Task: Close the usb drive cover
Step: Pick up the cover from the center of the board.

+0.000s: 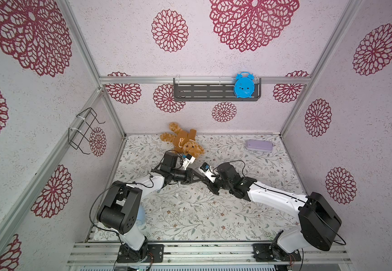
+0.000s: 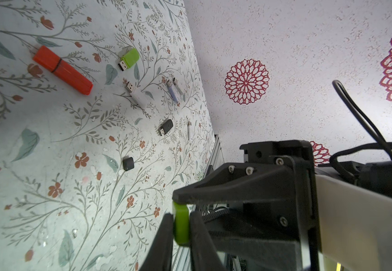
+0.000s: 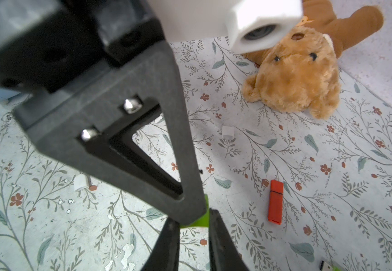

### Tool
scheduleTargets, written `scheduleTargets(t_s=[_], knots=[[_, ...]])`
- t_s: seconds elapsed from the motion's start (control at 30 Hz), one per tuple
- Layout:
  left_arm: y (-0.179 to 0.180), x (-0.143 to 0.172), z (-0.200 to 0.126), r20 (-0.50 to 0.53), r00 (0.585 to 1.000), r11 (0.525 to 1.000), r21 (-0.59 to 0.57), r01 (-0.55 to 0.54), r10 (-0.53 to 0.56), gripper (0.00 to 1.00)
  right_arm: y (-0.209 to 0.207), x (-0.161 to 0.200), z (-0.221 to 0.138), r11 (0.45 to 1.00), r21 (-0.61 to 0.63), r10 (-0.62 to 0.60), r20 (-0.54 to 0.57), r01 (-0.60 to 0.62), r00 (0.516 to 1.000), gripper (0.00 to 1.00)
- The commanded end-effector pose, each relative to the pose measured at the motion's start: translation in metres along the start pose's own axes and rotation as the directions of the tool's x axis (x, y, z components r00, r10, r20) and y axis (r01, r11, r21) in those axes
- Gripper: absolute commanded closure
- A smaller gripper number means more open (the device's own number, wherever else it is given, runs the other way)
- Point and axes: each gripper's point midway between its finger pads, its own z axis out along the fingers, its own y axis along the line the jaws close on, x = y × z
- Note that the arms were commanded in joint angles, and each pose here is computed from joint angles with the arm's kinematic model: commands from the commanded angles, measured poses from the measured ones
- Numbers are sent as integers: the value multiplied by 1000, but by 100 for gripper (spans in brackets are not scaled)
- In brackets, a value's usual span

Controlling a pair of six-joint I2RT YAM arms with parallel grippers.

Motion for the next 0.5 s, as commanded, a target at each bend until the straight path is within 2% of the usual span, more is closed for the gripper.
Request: scheduleTargets(t_s=[0.0, 0.1, 0.2, 0.33, 0.47], knots=[[-3, 8, 5, -39, 999, 1000, 13, -9, 10, 85, -7, -39, -17, 1000, 25, 11, 136, -15, 991, 77], [-5, 7, 4, -34, 999, 1000, 12, -19, 19, 88, -7, -37, -17, 1000, 27, 8, 128, -11, 992, 76], [-9, 2, 1, -6, 999, 999, 1, -37, 37, 90, -9, -31, -19, 999, 44, 1, 107, -6, 994, 71], [-16, -11, -10, 72, 995, 997, -38, -71, 74, 91, -16, -16, -27, 997, 80, 2, 75, -8, 997, 66], [-20, -22, -24, 153, 984, 994, -69, -84, 94, 91, -36, 1, -44, 989, 122, 70, 83, -79, 994, 62]])
